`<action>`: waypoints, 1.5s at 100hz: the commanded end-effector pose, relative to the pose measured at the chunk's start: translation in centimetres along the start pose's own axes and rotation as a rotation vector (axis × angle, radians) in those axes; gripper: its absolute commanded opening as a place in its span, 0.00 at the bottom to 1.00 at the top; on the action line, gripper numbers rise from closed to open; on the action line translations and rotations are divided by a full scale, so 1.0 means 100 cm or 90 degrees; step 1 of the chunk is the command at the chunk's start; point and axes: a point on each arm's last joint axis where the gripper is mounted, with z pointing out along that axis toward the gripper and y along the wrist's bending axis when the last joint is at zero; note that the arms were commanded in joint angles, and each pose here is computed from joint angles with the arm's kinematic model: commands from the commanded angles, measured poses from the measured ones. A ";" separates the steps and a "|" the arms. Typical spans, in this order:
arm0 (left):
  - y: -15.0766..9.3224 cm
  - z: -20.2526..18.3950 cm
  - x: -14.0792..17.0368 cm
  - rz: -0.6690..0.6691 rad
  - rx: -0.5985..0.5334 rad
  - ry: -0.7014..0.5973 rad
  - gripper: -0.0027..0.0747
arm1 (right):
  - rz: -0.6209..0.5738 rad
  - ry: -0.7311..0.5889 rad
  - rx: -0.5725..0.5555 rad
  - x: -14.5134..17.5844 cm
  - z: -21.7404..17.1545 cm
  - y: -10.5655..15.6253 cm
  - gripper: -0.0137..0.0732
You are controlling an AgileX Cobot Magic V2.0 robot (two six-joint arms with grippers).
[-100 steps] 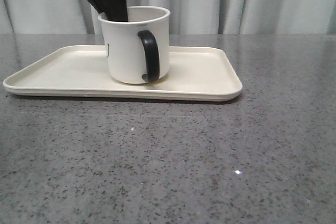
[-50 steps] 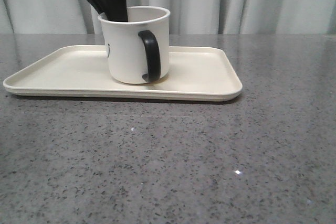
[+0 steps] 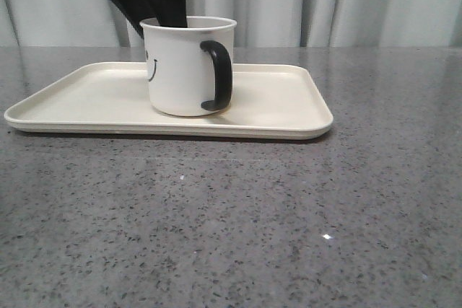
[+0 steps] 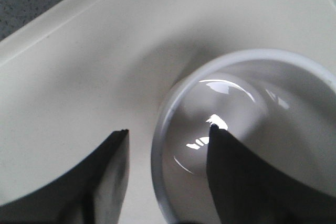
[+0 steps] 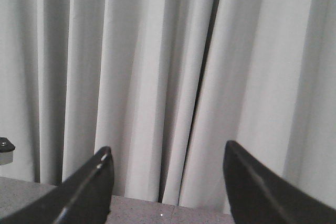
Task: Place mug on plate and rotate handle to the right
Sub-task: 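Open the left gripper and lift it away from the mug, then move the open right gripper above the mug on the tray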
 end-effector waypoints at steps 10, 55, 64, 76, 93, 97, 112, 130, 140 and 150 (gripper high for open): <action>-0.011 -0.047 -0.002 0.001 0.009 -0.075 0.50 | -0.007 -0.017 0.017 -0.010 0.003 -0.003 0.69; -0.015 -0.147 0.014 0.018 -0.067 -0.228 0.50 | -0.007 -0.017 0.017 -0.010 0.003 -0.003 0.69; -0.007 -0.173 0.025 -0.005 -0.103 -0.261 0.50 | -0.007 -0.017 0.017 -0.010 0.003 -0.003 0.69; 0.004 -0.208 0.044 -0.042 -0.142 -0.308 0.50 | -0.007 -0.017 0.017 -0.010 0.003 -0.003 0.69; 0.019 -0.260 0.081 -0.097 -0.201 -0.382 0.49 | -0.007 -0.017 0.017 -0.010 0.003 -0.003 0.69; 0.022 -0.271 0.090 -0.114 -0.217 -0.399 0.48 | -0.007 -0.017 0.017 -0.010 0.003 -0.003 0.69; 0.029 -0.299 0.122 -0.158 -0.268 -0.434 0.43 | -0.007 -0.017 0.017 -0.010 0.003 -0.002 0.69; 0.036 -0.306 0.158 -0.215 -0.320 -0.423 0.32 | -0.007 -0.015 0.013 -0.010 0.003 -0.002 0.69; 0.037 -0.299 0.176 -0.238 -0.340 -0.395 0.24 | -0.007 -0.014 0.009 -0.010 0.003 -0.001 0.69; 0.040 -0.285 0.194 -0.252 -0.369 -0.351 0.12 | -0.007 -0.012 -0.001 -0.009 0.003 0.000 0.69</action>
